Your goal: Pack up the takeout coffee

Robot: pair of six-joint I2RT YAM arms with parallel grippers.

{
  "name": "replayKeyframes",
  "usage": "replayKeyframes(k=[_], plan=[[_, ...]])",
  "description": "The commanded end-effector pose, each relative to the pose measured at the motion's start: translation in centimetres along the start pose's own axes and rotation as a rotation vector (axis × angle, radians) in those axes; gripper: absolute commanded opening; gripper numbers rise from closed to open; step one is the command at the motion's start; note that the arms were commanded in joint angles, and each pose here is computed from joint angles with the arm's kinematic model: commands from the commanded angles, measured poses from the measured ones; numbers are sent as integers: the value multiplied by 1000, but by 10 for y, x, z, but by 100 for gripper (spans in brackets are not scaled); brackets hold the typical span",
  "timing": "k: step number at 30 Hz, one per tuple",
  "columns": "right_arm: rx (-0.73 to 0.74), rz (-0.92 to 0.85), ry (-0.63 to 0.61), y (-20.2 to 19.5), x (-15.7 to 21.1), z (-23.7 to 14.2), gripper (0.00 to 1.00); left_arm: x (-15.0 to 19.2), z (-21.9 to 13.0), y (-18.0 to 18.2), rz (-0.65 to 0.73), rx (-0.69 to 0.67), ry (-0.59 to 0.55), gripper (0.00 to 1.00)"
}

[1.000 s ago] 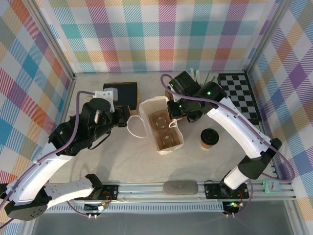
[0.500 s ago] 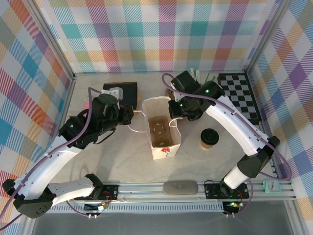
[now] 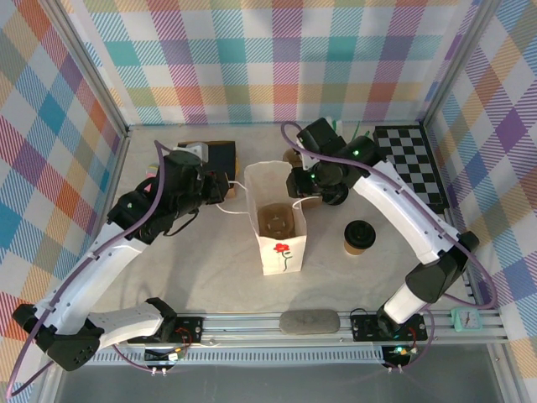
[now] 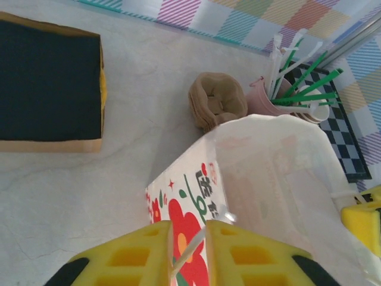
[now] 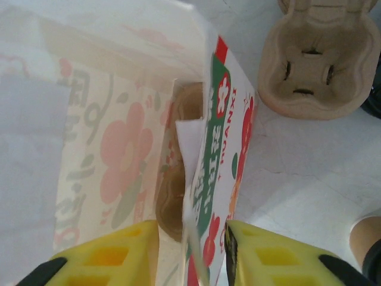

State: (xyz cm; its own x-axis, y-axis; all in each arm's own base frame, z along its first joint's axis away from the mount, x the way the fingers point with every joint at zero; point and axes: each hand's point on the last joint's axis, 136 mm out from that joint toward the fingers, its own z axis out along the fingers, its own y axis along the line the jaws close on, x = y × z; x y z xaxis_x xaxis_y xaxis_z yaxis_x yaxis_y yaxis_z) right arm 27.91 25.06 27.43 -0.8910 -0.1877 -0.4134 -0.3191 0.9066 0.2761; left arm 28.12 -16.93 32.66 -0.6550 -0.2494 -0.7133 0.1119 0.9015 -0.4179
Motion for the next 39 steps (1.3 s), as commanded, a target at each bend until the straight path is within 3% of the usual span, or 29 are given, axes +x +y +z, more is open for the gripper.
replayKeyframes(k=[1,9,12,17,20,22,31,39], plan=[[-8,4,-8,2,-8,2,48,-8,4,-1,11,11,-10,27],[-5,-47,-60,6,-27,-17,85,-33,-2,-5,49,-10,-47,60],[-7,-77,-107,10,-37,-34,99,-44,-11,-7,63,-17,-73,67],[34,-106,-194,6,-51,-65,99,-56,-31,-9,86,-8,-131,73],[93,-105,-234,-6,-55,-83,99,-59,-49,-23,126,111,-196,76],[149,-78,-278,-21,-57,-99,99,-58,-61,-27,134,165,-239,89],[265,68,-400,-76,-50,-152,99,-39,-74,7,81,78,-255,93],[310,205,-362,-115,-12,-144,99,-2,-52,45,-3,-46,-187,93]])
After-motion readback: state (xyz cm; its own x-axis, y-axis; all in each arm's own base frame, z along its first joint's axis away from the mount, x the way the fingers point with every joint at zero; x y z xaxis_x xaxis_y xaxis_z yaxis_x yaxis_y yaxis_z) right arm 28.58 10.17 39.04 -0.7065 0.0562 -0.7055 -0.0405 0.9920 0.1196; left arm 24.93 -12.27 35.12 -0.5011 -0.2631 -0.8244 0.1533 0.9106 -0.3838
